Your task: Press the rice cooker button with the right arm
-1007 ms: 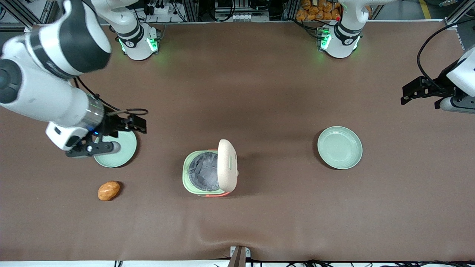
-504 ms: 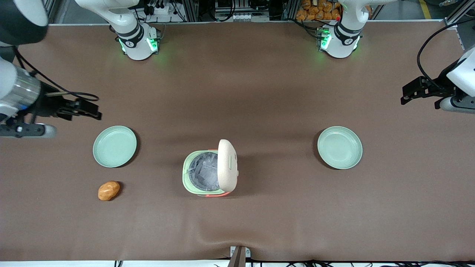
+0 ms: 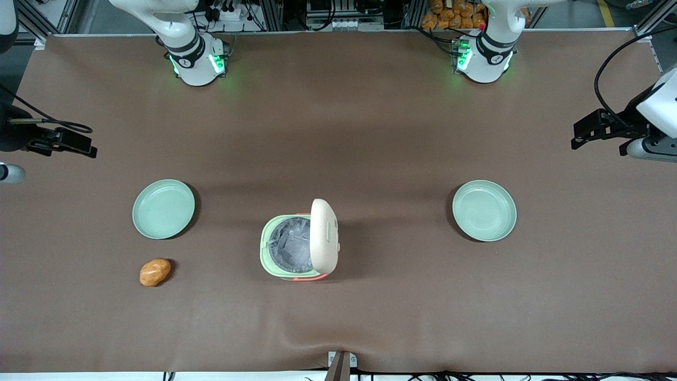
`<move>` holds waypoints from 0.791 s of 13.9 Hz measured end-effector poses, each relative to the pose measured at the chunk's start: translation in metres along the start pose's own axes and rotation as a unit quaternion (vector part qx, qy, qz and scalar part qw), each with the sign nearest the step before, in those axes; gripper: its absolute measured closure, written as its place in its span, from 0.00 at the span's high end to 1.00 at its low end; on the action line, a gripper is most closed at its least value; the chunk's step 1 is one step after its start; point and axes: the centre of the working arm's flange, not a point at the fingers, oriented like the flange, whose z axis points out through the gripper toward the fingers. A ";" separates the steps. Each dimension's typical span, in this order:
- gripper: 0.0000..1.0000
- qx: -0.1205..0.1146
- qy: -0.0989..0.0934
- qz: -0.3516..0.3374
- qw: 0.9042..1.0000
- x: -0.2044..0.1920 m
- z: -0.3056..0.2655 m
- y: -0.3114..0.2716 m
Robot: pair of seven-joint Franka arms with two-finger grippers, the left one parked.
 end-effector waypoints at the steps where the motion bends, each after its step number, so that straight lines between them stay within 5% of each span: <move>1: 1.00 -0.006 0.000 0.000 1.000 0.000 0.000 0.002; 11: 1.00 -0.012 0.004 0.000 1.000 0.004 0.009 0.003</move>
